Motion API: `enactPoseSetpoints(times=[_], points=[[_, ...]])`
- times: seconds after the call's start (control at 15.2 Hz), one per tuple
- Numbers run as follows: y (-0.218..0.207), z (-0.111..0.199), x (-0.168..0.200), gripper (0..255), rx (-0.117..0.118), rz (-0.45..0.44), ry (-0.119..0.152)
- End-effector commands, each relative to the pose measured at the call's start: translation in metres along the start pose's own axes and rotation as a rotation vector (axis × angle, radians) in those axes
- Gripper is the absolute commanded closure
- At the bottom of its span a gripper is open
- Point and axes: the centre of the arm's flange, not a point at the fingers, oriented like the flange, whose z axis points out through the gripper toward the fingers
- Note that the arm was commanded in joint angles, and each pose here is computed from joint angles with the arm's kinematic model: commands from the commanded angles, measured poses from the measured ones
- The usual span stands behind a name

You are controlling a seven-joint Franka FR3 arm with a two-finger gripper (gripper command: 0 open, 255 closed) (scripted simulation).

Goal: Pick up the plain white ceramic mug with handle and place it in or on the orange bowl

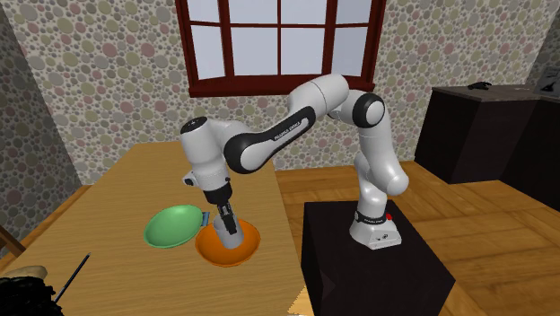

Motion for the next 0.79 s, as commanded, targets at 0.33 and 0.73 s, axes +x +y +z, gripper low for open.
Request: enactPoseSetpoints(times=[0.33,0.73], points=[[0.000,-0.040,0.000,0,0.000,0.000,0.000],[0.000,-0.050,0.000,0,0.000,0.000,0.000]])
